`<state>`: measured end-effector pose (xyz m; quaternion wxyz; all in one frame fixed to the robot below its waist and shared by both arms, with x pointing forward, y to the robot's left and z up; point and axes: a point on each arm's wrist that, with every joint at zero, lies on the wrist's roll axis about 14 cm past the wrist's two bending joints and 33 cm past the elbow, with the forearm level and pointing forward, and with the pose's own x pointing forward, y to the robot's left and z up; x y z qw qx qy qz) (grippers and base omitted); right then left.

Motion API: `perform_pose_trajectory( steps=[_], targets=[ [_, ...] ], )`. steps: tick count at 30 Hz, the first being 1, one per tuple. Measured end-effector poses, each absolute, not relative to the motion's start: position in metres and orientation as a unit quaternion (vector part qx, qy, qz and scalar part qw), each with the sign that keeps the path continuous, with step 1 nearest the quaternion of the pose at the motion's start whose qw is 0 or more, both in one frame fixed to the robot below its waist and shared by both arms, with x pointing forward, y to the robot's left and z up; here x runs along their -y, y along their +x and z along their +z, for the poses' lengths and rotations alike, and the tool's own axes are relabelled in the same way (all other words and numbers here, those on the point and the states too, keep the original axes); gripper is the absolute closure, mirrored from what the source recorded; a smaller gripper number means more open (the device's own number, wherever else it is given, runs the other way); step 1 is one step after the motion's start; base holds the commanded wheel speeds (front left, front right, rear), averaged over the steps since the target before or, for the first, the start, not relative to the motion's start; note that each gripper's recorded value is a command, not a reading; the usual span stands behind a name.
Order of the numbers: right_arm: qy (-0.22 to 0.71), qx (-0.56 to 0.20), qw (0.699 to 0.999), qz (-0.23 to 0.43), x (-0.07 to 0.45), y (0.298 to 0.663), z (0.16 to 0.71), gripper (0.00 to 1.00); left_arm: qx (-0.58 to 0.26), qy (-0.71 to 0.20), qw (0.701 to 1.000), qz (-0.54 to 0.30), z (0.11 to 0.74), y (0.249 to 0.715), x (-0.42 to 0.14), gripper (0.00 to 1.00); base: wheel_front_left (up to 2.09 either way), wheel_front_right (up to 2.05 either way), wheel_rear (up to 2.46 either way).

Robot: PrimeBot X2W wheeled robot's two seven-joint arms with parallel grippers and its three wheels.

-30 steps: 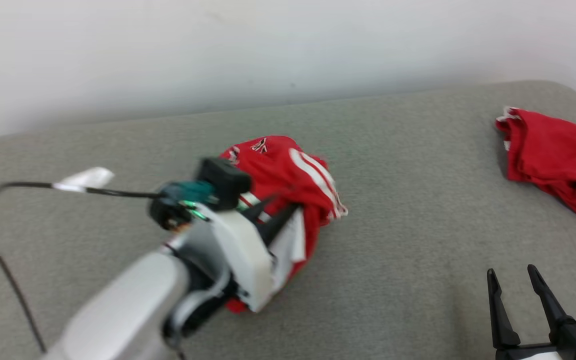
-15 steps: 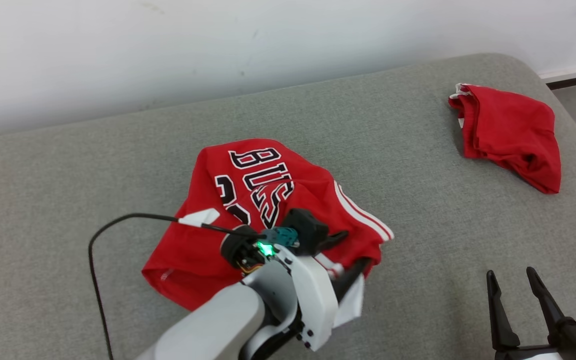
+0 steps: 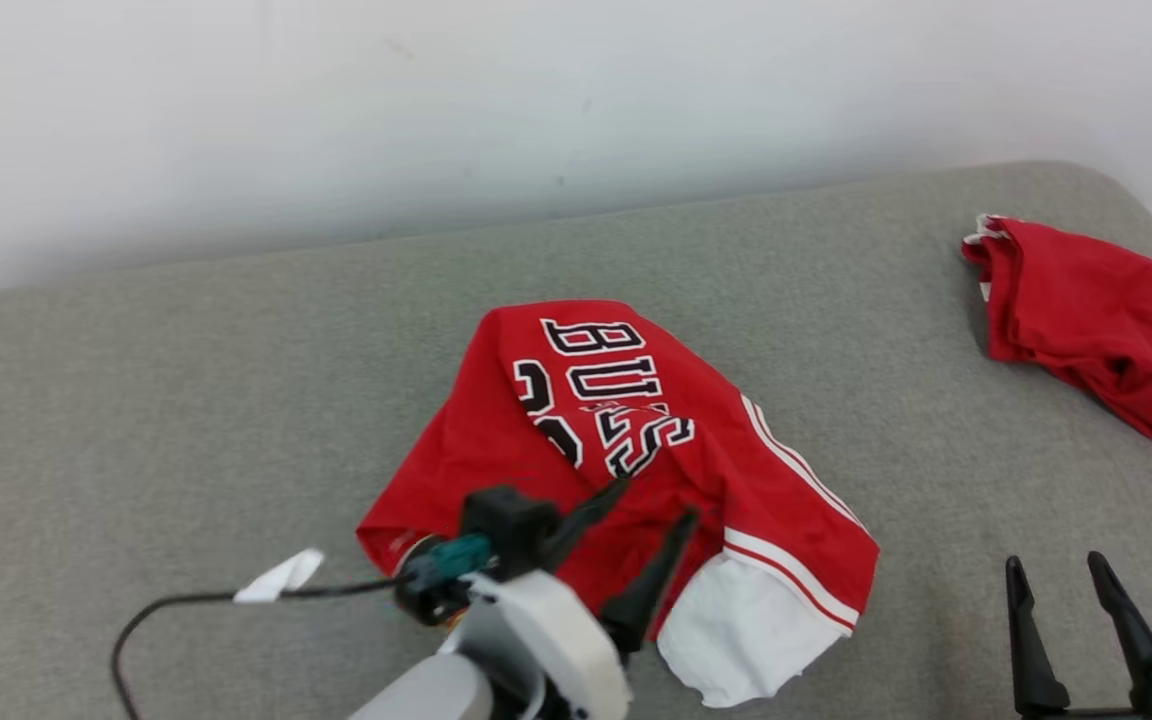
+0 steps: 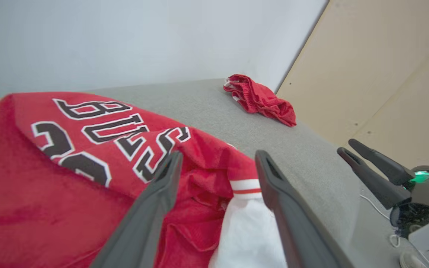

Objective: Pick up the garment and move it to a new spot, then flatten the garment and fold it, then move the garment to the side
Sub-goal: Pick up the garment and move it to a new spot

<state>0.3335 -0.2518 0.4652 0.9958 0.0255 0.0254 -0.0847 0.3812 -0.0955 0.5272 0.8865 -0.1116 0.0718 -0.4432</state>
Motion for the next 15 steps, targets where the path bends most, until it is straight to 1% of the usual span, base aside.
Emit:
perform_pose_trajectory(
  steps=[8,15],
  targets=[
    [0.011,-0.014,0.997,-0.073,0.248,0.335,0.472,0.00,-0.048,-0.112,0.944,-0.308,0.507,0.388,0.011,0.00,0.00,0.00,0.00],
    [0.004,-0.005,0.999,-0.053,0.237,0.335,0.478,0.00,-0.039,-0.105,0.973,-0.202,0.493,0.373,-0.053,0.00,0.00,0.00,0.00]
  ],
)
